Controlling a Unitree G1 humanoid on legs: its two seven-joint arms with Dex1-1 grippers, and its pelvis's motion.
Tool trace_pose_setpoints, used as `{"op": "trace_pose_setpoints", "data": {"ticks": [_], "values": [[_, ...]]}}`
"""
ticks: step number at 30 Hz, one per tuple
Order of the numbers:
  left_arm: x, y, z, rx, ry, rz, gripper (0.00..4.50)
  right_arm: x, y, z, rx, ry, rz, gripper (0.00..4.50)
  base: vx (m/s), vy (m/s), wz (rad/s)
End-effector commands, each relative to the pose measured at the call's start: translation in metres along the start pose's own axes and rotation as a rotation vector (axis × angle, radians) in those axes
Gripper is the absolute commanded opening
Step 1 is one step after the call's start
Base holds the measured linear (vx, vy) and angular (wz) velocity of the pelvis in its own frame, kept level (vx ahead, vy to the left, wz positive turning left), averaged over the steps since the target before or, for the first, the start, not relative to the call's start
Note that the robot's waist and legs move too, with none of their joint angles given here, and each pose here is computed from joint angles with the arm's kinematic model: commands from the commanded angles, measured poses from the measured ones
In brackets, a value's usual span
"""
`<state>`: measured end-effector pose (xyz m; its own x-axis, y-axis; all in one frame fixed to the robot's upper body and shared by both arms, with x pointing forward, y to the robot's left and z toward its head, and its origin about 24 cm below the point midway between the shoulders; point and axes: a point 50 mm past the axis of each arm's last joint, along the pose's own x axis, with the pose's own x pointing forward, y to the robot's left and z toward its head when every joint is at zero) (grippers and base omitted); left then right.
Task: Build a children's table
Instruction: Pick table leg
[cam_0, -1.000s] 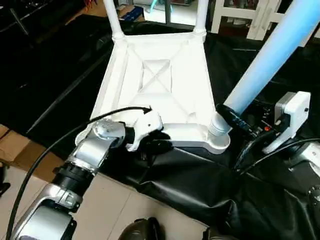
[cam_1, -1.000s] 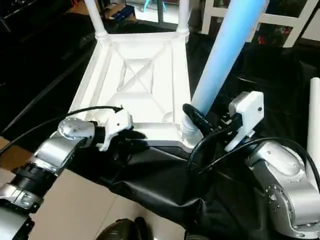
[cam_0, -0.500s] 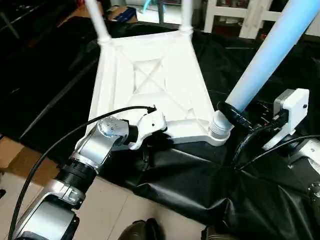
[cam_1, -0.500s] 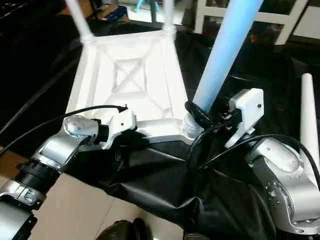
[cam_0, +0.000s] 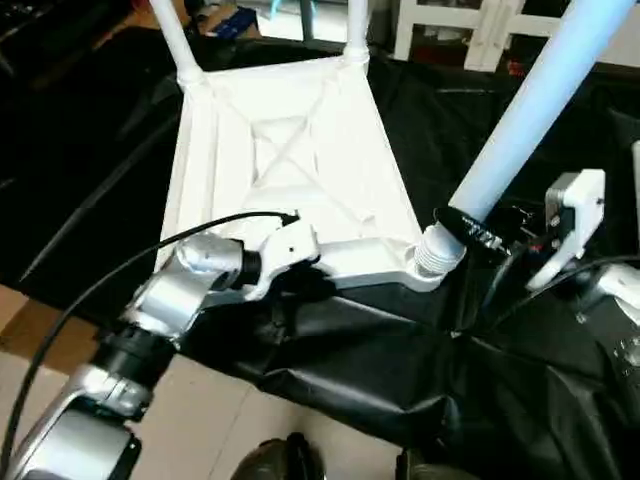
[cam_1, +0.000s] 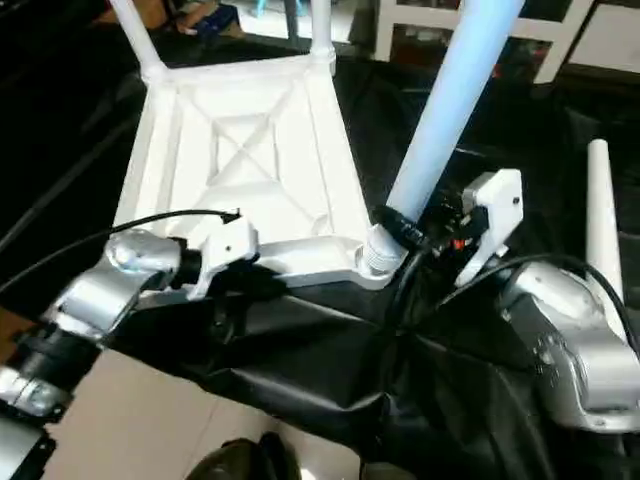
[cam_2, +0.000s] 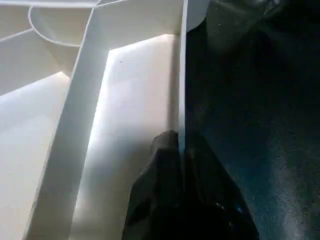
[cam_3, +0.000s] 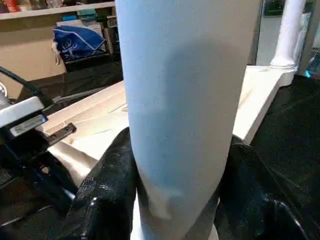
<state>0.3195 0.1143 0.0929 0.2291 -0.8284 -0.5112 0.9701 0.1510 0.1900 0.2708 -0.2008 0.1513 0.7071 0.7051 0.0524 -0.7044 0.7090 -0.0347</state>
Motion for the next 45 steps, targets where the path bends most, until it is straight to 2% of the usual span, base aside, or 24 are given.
{"op": "trace_pose_setpoints", "data": {"ticks": [1, 8, 9, 11, 13, 16, 28, 38, 40, 45], "values": [[0.001, -0.007, -0.018, -0.074, 0.027, -0.016, 0.02, 0.002, 0.002, 0.002, -0.011, -0.001, 0.035, 1.86, 0.000, 0.000, 0.00], [0.000, -0.007, -0.015, -0.048, -0.004, 0.009, 0.02, 0.005, 0.005, -0.002, 0.001, 0.001, 0.066, 1.86, 0.000, 0.000, 0.00], [0.001, -0.005, -0.012, -0.039, -0.029, 0.032, 0.28, 0.005, 0.006, -0.003, 0.002, 0.001, 0.069, 1.86, 0.000, 0.000, 0.00], [0.001, -0.004, -0.007, -0.039, -0.060, 0.037, 0.28, 0.004, 0.007, -0.004, 0.002, 0.002, 0.070, 1.86, 0.000, 0.000, 0.00], [0.002, -0.004, 0.001, -0.032, -0.100, 0.027, 0.59, 0.003, 0.009, -0.003, 0.003, 0.000, 0.071, 1.86, 0.000, 0.000, 0.00], [0.005, -0.005, 0.009, -0.010, -0.132, 0.027, 0.82, 0.003, 0.010, -0.003, 0.003, -0.003, 0.071, 1.86, 0.000, 0.000, 0.00], [0.025, -0.002, 0.023, -0.003, -0.159, 0.034, 0.82, 0.001, 0.014, -0.004, -0.007, -0.009, 0.067, 1.86, 0.000, 0.000, 0.00], [0.031, -0.001, 0.018, 0.045, -0.069, 0.014, 0.82, -0.002, 0.013, -0.002, -0.038, -0.008, 0.045, 1.86, 0.000, 0.000, 0.00], [0.033, -0.001, 0.018, 0.044, -0.060, 0.014, 1.12, -0.003, 0.012, -0.001, -0.042, -0.011, 0.037, 1.86, 0.000, 0.000, 0.00], [0.037, 0.003, 0.012, 0.092, 0.027, 0.049, 1.31, -0.005, 0.011, 0.002, -0.053, -0.015, 0.024, 1.86, 0.000, 0.000, 0.00]]}}
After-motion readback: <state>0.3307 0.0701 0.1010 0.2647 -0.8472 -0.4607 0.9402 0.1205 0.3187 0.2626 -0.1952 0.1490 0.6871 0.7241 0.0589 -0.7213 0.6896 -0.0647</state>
